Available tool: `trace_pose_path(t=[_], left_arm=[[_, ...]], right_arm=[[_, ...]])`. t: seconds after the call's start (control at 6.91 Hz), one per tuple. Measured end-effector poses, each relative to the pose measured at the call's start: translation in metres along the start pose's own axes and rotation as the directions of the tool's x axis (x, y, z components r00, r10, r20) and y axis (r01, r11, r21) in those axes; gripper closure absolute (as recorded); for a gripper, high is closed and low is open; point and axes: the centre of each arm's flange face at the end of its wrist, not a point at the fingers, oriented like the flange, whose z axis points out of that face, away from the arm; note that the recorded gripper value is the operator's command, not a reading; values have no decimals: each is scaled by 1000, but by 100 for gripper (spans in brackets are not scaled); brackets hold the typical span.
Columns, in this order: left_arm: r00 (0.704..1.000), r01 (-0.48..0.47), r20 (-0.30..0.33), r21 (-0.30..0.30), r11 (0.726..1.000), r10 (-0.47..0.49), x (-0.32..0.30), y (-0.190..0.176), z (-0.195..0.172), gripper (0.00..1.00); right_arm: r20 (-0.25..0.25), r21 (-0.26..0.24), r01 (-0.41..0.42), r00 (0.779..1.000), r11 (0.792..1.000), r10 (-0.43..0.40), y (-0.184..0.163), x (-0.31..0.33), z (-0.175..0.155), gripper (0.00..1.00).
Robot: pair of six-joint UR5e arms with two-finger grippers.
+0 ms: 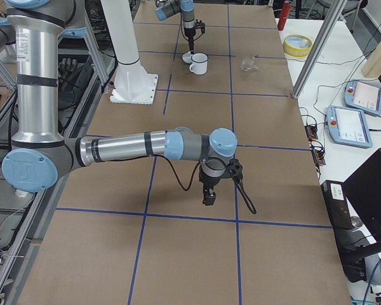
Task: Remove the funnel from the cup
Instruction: 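Release the funnel and move the left gripper to the small white cup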
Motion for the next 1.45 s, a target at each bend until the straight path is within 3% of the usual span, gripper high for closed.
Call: trace_pose_path(t=[0.43, 1.01, 1.45], left_arm=[[1000, -20, -5, -21, 1000, 20, 9, 13, 6, 22], [999, -30, -16, -19, 999, 30, 16, 11, 5, 23], [1000, -30, -5, -20, 999, 30, 11, 11, 7, 33]], right_arm=[[0, 0, 0, 1000, 1000, 0, 0, 0, 0, 0], [0, 0, 0, 1000, 1000, 0, 0, 0, 0, 0], [0, 0, 0, 1000, 1000, 0, 0, 0, 0, 0]])
